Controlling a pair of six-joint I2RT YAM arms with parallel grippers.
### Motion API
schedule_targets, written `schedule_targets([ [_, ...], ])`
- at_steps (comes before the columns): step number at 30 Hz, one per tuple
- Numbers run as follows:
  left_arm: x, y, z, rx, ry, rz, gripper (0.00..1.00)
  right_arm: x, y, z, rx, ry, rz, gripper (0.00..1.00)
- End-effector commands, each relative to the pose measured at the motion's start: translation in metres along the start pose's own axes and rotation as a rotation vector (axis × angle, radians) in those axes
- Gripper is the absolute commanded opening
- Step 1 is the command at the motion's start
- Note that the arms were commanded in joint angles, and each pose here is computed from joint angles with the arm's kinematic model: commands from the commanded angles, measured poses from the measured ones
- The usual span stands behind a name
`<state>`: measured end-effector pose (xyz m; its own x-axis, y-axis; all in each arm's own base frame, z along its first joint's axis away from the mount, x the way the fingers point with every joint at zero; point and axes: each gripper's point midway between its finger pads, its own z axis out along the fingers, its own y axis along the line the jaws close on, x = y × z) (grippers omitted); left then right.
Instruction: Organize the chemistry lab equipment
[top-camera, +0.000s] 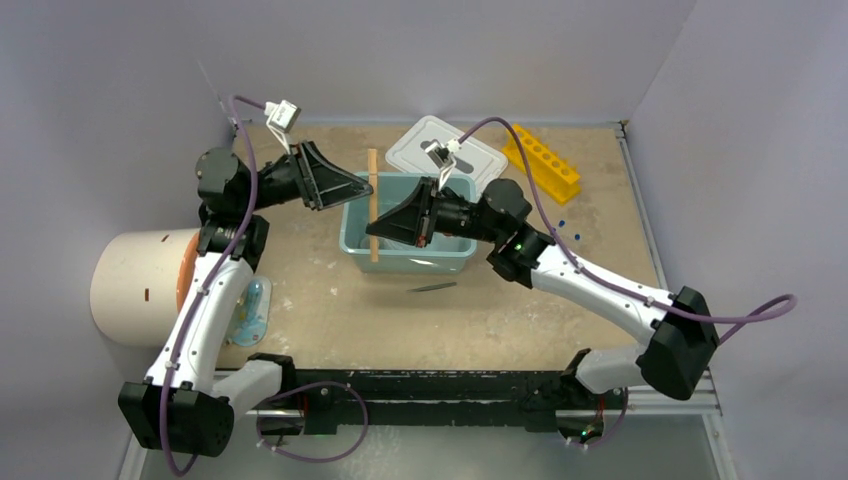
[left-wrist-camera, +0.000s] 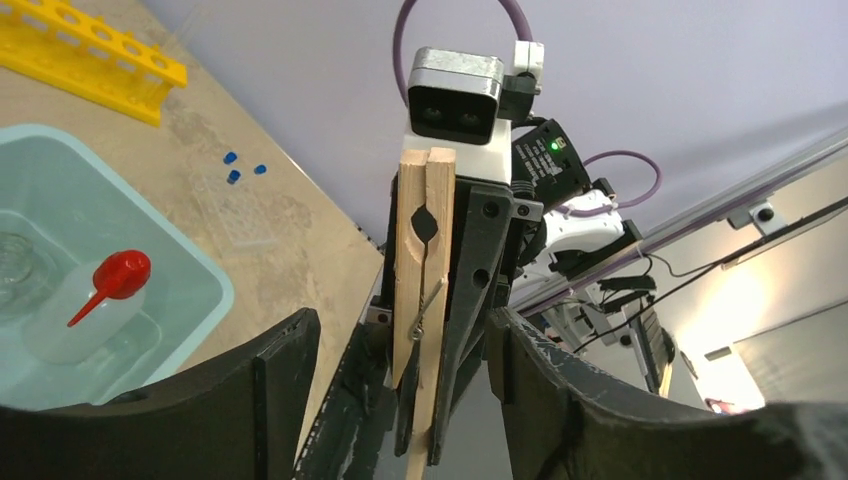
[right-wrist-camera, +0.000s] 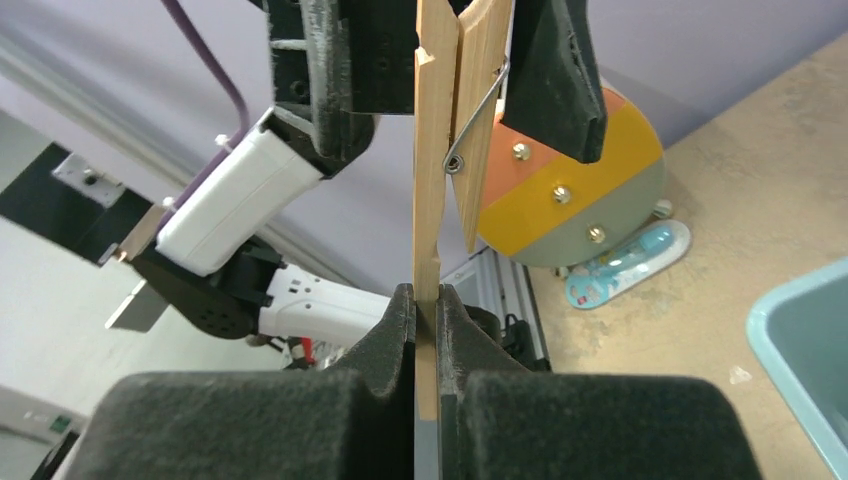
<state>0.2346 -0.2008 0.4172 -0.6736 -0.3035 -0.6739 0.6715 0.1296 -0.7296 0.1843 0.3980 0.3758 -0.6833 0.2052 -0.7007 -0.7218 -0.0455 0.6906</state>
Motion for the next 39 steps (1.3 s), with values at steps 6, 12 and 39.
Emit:
schedule_targets([
  [6, -0.008, 0.023, -0.009, -0.240, -0.037, 0.120, 0.67, -0.019, -0.053, -0.016, 0.369, 0.021, -0.217, 0.00],
  [12, -0.008, 0.051, -0.027, -0.448, -0.074, 0.176, 0.68, -0.019, -0.110, -0.040, 0.652, 0.147, -0.392, 0.00],
  [39, 0.020, 0.095, -0.048, -0.612, 0.005, 0.192, 0.68, 0.069, -0.262, -0.058, 1.019, 0.679, -0.558, 0.00],
])
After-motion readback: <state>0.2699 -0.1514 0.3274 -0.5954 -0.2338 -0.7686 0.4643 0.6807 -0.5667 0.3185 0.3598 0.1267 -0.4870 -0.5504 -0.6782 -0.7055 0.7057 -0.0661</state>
